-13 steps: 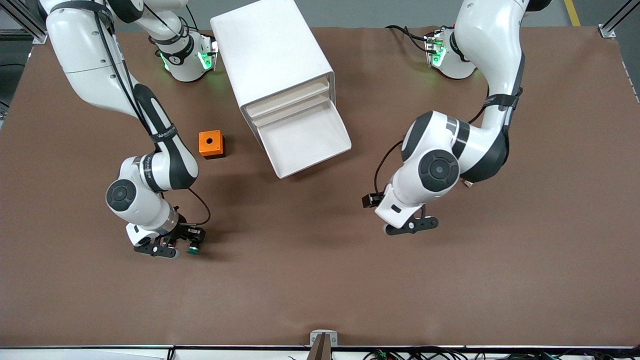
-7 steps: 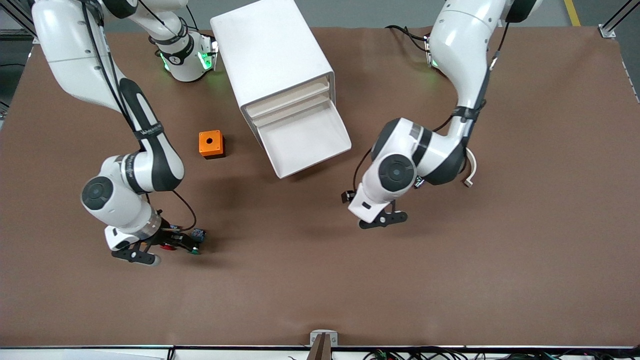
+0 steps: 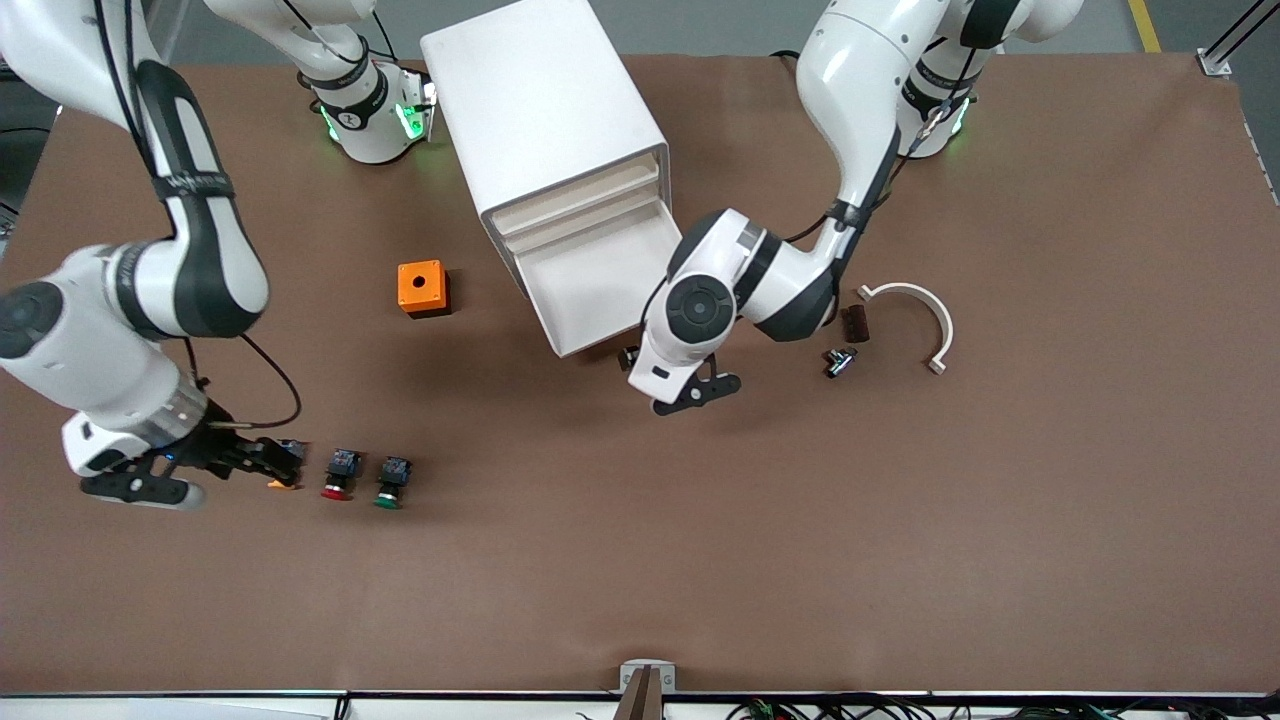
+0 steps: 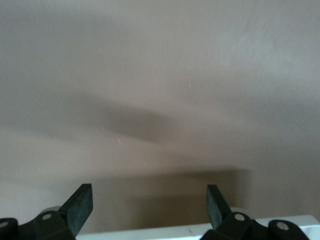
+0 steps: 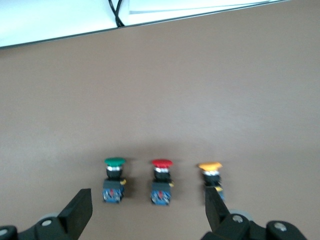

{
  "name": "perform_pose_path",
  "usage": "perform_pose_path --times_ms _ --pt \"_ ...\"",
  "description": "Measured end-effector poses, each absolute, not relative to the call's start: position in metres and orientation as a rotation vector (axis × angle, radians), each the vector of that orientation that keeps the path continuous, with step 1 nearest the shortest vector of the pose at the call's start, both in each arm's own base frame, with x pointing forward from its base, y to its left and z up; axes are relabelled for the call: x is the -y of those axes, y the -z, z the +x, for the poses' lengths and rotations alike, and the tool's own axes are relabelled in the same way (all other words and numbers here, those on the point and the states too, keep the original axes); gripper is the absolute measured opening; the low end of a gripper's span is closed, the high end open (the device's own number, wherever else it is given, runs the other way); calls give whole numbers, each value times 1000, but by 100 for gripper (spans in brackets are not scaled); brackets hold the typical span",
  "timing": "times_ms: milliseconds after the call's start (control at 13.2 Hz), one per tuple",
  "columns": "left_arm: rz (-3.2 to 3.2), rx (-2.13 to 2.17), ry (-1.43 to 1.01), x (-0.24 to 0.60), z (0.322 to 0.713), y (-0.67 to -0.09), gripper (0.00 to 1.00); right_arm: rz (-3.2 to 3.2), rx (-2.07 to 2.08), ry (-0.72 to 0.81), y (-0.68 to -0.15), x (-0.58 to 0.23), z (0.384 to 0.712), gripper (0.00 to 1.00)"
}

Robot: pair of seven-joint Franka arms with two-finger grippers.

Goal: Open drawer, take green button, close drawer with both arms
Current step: 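Push the drawer shut with the left gripper while the right gripper retracts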

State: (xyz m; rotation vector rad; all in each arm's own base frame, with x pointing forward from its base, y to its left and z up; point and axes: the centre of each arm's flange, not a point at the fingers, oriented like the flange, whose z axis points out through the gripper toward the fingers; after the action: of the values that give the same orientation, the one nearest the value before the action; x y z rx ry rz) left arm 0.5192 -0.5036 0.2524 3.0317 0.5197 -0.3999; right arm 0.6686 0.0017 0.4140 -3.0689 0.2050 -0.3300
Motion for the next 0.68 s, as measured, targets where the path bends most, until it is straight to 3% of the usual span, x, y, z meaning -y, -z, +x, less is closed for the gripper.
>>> perform_pose_path --times_ms 380,684 --pt "3035 -588 407 517 507 -244 100 -3079 -246 321 -535 23 614 100" --pt "3027 -557 478 536 482 -237 100 -3081 -239 271 -588 22 574 100"
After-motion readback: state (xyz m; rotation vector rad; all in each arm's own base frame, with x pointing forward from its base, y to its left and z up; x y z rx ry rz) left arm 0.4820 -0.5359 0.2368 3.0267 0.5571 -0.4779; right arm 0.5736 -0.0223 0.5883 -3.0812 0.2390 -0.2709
